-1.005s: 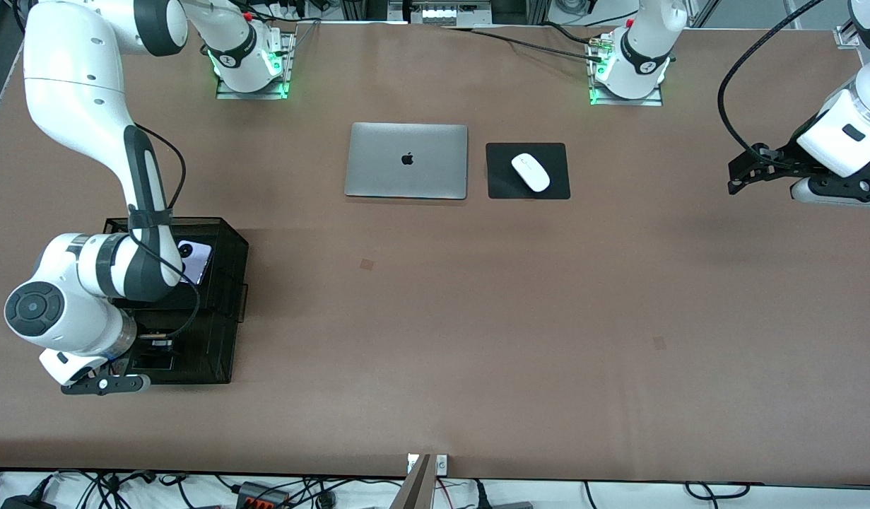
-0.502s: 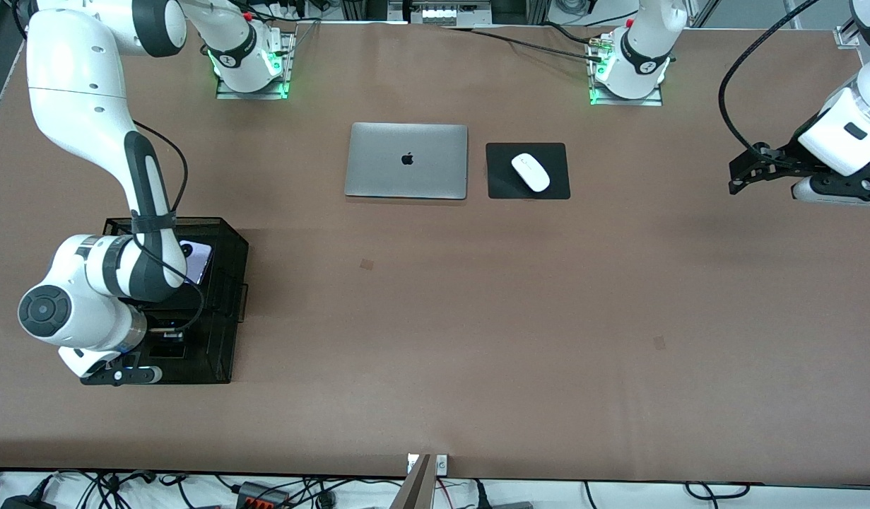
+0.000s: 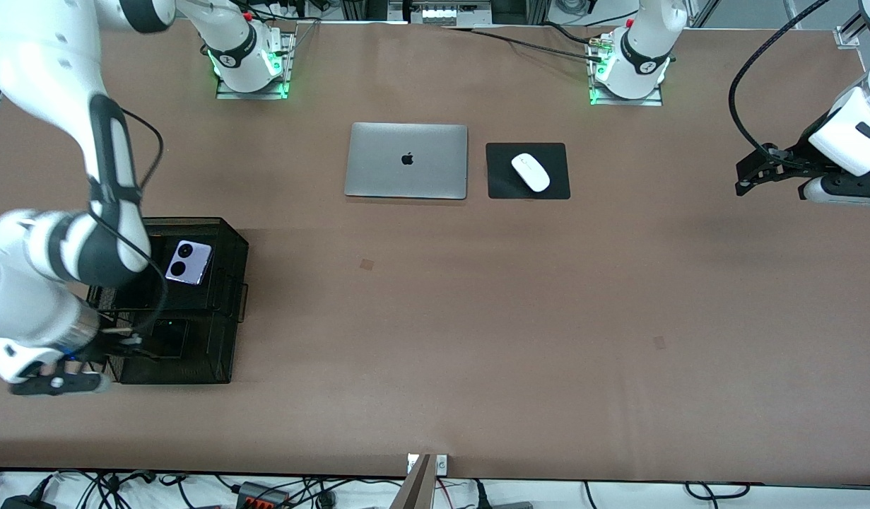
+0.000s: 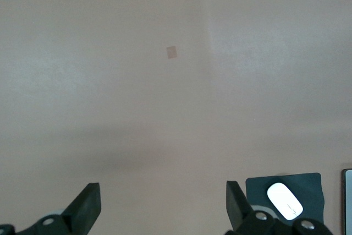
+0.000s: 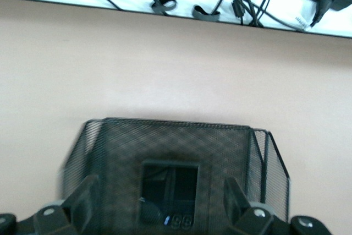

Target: Place phones with both arms

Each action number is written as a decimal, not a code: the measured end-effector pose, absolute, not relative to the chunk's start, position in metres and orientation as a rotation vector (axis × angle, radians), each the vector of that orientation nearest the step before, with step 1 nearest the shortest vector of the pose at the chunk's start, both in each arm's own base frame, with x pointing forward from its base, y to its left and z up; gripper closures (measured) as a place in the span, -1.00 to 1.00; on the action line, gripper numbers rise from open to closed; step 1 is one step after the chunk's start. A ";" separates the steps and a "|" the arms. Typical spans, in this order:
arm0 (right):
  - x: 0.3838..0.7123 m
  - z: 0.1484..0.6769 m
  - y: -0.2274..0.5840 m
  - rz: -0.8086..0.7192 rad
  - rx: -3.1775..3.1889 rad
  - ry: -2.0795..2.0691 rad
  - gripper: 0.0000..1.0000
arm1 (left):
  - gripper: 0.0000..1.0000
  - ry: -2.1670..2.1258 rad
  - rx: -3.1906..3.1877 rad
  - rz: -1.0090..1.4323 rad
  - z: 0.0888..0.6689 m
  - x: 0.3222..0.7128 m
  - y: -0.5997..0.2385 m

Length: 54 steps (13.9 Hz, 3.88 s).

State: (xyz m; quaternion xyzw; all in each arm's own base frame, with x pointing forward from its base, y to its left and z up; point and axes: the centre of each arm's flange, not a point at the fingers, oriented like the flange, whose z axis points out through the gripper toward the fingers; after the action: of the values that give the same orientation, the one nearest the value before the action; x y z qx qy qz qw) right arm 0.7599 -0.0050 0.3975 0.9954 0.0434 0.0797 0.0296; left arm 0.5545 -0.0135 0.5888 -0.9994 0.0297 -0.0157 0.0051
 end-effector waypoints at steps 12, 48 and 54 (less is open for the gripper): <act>0.680 0.520 0.041 -0.145 3.127 0.050 -1.00 | -1.00 0.093 -3.130 -0.051 0.591 0.554 -0.013; 0.562 0.564 -0.012 -0.031 3.118 0.031 -1.00 | -1.00 0.085 -3.129 -0.054 0.594 0.554 -0.005; 0.560 0.562 -0.012 -0.062 3.118 0.030 -1.00 | -1.00 0.085 -3.129 -0.054 0.594 0.554 -0.005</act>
State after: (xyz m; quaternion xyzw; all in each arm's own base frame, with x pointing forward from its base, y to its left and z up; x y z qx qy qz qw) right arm 0.5602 -0.0122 0.5624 0.9997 0.0097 -0.0199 0.0114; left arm 0.5544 -0.0052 0.5940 -0.9995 0.0271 -0.0171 0.0054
